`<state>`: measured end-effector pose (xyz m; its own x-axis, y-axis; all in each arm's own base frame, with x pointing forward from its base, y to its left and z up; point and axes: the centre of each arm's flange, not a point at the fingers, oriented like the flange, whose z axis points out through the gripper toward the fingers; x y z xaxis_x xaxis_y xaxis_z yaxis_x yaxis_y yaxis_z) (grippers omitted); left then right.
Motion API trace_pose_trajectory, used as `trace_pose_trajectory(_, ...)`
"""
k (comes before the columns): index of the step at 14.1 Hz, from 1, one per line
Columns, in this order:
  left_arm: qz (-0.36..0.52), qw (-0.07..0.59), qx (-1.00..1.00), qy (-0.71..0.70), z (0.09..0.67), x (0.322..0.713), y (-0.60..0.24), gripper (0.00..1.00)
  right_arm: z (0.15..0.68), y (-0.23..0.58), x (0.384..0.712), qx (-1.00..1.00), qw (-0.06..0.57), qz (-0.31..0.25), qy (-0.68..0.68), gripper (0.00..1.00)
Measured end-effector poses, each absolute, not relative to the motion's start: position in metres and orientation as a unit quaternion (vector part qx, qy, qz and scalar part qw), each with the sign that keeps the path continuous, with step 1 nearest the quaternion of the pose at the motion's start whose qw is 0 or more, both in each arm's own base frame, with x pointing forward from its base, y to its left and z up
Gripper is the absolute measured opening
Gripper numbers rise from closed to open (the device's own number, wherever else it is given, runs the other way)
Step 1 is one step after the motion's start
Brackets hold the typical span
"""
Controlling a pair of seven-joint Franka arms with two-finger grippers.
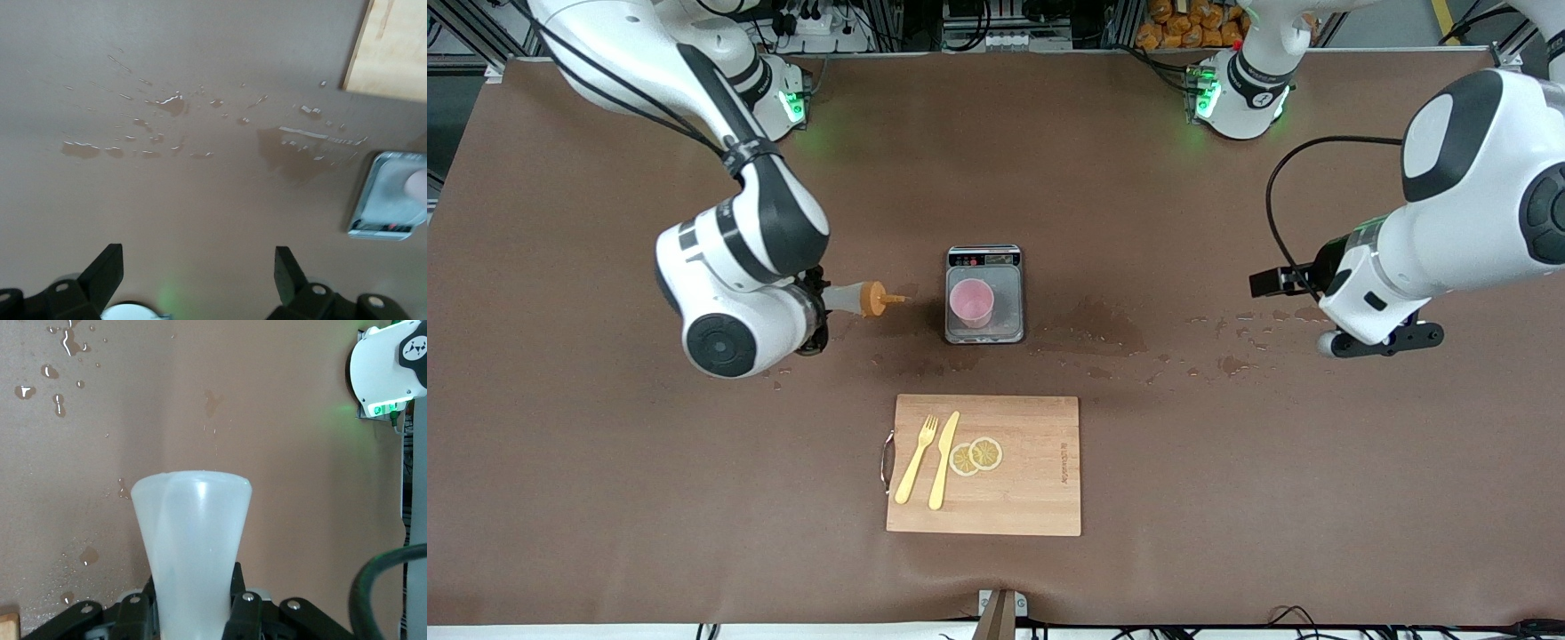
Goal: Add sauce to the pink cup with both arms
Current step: 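Release the cup with the left gripper while the right gripper brings the bottle, then tilt the bottle over the pink cup with the right gripper, squeezing sauce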
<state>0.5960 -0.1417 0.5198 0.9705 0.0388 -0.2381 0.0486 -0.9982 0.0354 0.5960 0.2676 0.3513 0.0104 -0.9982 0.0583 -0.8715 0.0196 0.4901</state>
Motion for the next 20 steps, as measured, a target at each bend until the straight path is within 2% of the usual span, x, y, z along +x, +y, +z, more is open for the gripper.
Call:
trace_pose_trajectory(5,-0.084,-0.036,0.995,-0.025,0.552,0.571,-0.15,1.0,0.334,0.31,0.573,0.67,0.238,-0.109,-0.695,0.41)
trace_pose_trajectory(9,-0.083,-0.051,0.995,-0.016,0.577,0.545,-0.137,1.0,0.308,0.335,0.558,0.668,0.267,-0.075,-0.691,0.41)
trace_pose_trajectory(15,-0.073,-0.014,0.997,0.035,0.6,0.538,-0.088,1.0,0.299,0.335,0.558,0.66,0.282,-0.056,-0.694,0.41)
trace_pose_trajectory(20,-0.08,-0.014,0.996,0.027,0.59,0.538,-0.097,1.0,0.315,0.336,0.564,0.652,0.277,-0.051,-0.704,0.41)
